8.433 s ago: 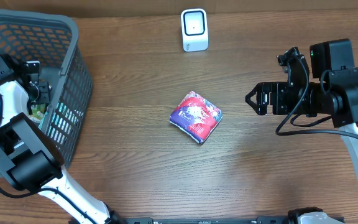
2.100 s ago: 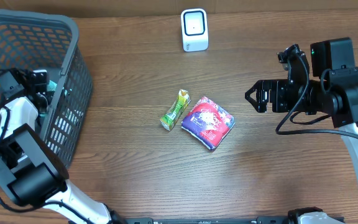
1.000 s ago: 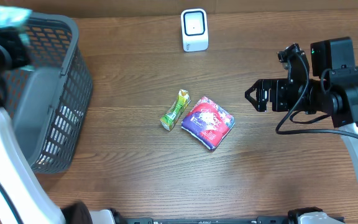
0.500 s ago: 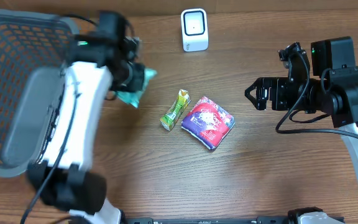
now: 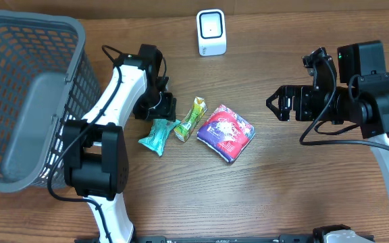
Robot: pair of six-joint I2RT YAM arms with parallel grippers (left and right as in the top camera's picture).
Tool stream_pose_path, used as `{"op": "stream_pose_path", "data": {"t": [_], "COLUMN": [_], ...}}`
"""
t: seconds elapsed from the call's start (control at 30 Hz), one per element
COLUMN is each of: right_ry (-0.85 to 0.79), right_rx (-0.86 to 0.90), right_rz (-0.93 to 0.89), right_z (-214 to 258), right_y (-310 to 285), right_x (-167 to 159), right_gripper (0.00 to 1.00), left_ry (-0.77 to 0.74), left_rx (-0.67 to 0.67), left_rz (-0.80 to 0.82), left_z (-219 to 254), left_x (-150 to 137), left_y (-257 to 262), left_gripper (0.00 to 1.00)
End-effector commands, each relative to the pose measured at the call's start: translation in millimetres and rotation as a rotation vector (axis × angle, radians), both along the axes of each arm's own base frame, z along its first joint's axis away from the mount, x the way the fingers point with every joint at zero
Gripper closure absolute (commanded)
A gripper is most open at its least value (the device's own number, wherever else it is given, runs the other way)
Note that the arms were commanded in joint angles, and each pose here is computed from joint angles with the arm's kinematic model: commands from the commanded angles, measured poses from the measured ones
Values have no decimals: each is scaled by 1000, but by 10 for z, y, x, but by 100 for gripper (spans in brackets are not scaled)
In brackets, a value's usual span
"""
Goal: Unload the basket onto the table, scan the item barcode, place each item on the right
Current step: 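Carry the mint-green packet out and place it left of the others, then raise the left gripper back into the grey basket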
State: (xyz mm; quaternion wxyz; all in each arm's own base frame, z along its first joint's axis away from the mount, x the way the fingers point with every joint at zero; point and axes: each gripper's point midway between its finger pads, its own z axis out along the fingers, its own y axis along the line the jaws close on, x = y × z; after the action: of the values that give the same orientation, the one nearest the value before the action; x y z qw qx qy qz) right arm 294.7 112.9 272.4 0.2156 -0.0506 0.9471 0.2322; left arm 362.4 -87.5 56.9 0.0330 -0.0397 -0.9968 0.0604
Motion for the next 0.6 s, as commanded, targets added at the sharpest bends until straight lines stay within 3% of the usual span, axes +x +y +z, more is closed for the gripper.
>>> {"op": "stream_pose_path", "data": {"t": [0.0,0.2,0.57], "right_ry": [-35,-34,-37], "right_rx": [9,8,9], "right_rz": [3,3,3], "right_z": [114,112,116], "right_y": [20,20,21], "right_x": [19,16,22], "right_gripper": [0,0,0], "left_ry": [-89,-209,-354], "left_rx": [-43,-52,35], "left_rz": [-32,13,21], "left_z": [299,806,1430], "left_x": [205,540,769], "left_y": [-103,139,849], "left_gripper": [31,34,36]}}
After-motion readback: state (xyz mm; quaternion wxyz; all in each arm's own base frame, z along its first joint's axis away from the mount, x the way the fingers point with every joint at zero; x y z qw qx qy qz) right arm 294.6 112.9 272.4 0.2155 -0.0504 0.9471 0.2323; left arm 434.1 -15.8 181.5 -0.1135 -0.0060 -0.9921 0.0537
